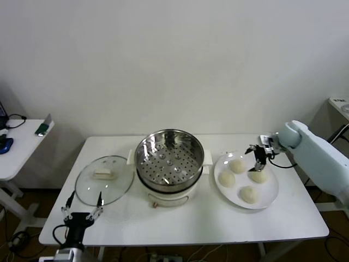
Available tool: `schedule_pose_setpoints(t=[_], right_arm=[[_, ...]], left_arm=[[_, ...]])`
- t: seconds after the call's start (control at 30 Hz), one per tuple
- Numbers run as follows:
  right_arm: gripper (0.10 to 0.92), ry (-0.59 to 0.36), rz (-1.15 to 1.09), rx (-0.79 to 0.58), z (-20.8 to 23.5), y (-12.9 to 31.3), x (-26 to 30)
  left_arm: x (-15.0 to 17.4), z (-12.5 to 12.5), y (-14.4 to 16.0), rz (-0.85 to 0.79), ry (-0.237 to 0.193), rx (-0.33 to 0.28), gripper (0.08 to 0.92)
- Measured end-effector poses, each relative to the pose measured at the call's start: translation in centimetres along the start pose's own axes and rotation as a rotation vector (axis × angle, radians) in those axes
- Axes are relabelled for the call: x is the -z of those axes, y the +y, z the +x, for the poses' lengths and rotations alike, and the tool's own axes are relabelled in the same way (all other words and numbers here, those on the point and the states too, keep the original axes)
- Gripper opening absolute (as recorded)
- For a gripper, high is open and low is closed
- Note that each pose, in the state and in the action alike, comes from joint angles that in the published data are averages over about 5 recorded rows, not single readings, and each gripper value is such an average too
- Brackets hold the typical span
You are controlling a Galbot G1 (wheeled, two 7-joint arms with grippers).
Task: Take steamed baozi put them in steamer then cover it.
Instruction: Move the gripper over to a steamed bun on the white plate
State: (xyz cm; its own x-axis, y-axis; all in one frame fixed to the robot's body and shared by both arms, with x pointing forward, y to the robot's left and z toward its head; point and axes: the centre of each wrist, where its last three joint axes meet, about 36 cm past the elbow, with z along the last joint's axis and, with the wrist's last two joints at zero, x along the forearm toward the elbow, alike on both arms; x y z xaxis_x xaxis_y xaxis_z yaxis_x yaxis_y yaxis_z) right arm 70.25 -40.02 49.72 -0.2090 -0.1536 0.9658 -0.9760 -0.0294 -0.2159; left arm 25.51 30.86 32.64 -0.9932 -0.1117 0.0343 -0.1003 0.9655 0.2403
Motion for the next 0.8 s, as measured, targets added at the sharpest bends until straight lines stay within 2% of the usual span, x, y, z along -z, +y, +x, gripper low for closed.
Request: schedule_pose_setpoints(t=[0.27,0.8], right_arm=[[0.823,0.054,0.025,0.047,-1.9,-1.8,1.7],[0.823,0.087,0.063,0.087,-5.8,-3.4,5.3]], left_arm=[[0.3,-0.5,-0.2,0.002,-0.001,-0.003,0.823],[0.0,-0.8,-0.2,0.0,0.008,0.0,0.823]])
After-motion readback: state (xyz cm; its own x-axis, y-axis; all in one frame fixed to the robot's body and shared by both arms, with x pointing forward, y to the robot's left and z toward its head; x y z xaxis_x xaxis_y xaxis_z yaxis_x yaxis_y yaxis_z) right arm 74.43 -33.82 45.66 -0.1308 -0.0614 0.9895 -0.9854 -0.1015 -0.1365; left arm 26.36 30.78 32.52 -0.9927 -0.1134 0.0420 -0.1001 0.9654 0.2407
